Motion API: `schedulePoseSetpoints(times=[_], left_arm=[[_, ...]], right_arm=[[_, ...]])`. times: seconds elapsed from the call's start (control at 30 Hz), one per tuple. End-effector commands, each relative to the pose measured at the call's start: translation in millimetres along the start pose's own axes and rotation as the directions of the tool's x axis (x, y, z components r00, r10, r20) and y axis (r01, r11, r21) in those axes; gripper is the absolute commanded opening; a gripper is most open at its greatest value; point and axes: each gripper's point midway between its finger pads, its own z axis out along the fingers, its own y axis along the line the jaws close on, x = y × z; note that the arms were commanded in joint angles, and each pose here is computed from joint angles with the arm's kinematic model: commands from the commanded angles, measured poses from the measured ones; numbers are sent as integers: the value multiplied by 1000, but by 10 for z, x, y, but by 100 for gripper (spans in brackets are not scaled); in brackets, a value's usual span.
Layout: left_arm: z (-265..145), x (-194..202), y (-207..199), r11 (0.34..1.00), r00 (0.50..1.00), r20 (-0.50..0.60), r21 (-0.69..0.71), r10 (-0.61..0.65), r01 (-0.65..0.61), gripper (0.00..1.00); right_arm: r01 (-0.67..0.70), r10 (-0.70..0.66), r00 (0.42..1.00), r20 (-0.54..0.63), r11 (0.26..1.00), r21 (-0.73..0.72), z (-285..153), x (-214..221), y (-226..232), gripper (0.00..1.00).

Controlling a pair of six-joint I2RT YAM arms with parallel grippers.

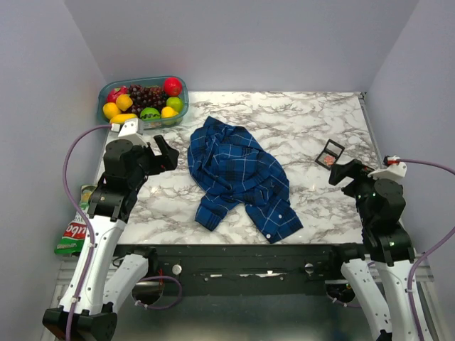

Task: Pin the brooch onto the clothing
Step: Pick up the crumped clothing from the center of the board.

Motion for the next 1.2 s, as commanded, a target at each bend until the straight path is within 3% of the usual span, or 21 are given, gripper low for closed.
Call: schedulePoseSetpoints(times=[0.0,0.13,0.33,0.43,0.6,0.83,1.17], left_arm=[[-50,-187,-41,999,998,54,8,34,-34,99],[-28,-302,-66,998,994,85,13,67,-68,99],[109,-430,-160,988,984,116,61,133,-141,99],[298,-200,-302,978,988,42,144,148,-153,99],[561,332,-314,961,967,-54,140,247,-238,99],[704,650,-425,955,961,-167,234,222,-180,99],[870,1121,-261,978,911,-386,193,145,-74,99]], right_arm=[[58,-59,998,-27,997,-45,-32,-7,70,100],[101,-116,988,-101,985,-136,40,131,226,100],[16,-70,977,-202,966,-259,117,355,485,94],[-40,-34,973,-227,950,-311,144,433,605,92],[-89,-10,963,-269,931,-354,215,561,706,91],[-21,-96,945,-312,936,-351,339,894,863,91],[51,-169,886,-431,961,-271,414,1637,1054,89]])
